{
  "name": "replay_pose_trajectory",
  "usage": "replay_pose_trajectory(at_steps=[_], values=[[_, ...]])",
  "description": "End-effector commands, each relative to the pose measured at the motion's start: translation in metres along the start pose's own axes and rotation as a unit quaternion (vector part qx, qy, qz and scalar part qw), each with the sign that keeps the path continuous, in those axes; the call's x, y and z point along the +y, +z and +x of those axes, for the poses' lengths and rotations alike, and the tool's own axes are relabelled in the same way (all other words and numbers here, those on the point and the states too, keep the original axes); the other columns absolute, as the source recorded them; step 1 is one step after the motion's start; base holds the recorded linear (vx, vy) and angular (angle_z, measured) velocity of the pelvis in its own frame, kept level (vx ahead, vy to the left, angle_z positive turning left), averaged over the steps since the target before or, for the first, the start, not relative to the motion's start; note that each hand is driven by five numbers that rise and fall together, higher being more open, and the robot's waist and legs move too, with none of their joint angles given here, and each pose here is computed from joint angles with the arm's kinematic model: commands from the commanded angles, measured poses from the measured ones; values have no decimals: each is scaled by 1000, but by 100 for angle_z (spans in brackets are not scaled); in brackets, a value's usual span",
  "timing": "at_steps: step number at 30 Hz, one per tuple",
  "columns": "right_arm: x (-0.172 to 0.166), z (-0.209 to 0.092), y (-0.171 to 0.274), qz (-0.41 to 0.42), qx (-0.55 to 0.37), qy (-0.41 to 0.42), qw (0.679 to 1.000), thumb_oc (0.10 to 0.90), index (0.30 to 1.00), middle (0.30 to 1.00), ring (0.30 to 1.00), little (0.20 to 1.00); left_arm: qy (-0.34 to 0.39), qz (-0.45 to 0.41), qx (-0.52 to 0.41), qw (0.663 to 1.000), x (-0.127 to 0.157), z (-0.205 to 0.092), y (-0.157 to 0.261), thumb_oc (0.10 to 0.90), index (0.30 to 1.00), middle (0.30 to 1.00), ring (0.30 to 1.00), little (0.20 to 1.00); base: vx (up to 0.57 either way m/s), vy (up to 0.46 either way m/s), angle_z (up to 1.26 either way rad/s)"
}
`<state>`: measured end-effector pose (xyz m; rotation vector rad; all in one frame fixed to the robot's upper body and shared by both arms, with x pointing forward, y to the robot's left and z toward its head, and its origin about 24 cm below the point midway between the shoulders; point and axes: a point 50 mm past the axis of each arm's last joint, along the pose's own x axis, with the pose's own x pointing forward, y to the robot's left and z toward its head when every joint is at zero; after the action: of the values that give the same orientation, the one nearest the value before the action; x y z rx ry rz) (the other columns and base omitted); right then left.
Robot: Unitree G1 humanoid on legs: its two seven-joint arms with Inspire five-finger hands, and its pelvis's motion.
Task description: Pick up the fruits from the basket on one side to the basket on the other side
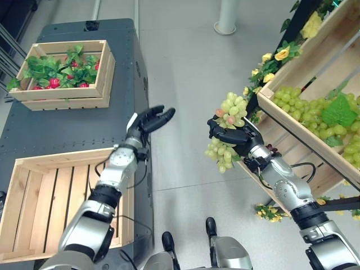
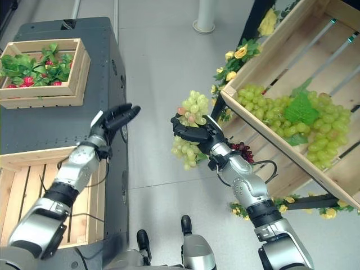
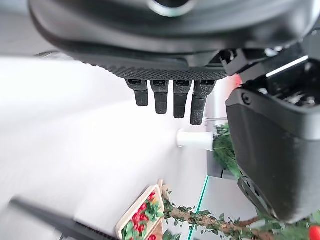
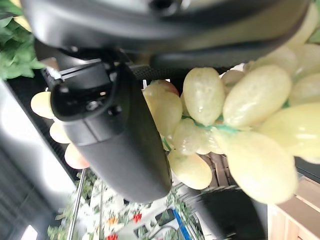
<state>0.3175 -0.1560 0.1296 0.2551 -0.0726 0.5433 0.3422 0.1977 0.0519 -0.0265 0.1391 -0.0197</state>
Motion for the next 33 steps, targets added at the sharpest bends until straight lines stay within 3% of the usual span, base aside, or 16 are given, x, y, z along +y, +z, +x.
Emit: replay_pose_trajectory(at_steps=[1, 10, 18, 25, 33], values=[[9, -6, 29, -10, -84, 63, 994, 400, 300, 300, 300, 300, 23, -31, -56, 998, -7, -8, -9, 800, 900, 900, 900, 900, 5, 41, -14], [8, -28, 49, -64, -69, 93, 991, 400, 300, 300, 300, 300, -49, -71, -31, 996, -29, -32, -47, 800, 900, 900, 900, 900, 16, 45, -13], [-7, -49, 86, -87, -109, 71, 988, 400, 300, 300, 300, 300, -34, -85, 24, 995, -11, -49, -78, 800, 900, 900, 900, 900, 19, 56, -13], [-25, -62, 122, -181, -133, 17, 974, 400, 300, 300, 300, 300, -36, -68, 55, 996, -10, -55, -91, 800, 900, 900, 900, 900, 9, 38, -13], [-54, -74, 161, -250, -155, -81, 952, 400, 300, 300, 300, 300, -57, 28, 68, 996, -14, -59, -96, 800, 900, 900, 900, 900, 10, 0, -6]])
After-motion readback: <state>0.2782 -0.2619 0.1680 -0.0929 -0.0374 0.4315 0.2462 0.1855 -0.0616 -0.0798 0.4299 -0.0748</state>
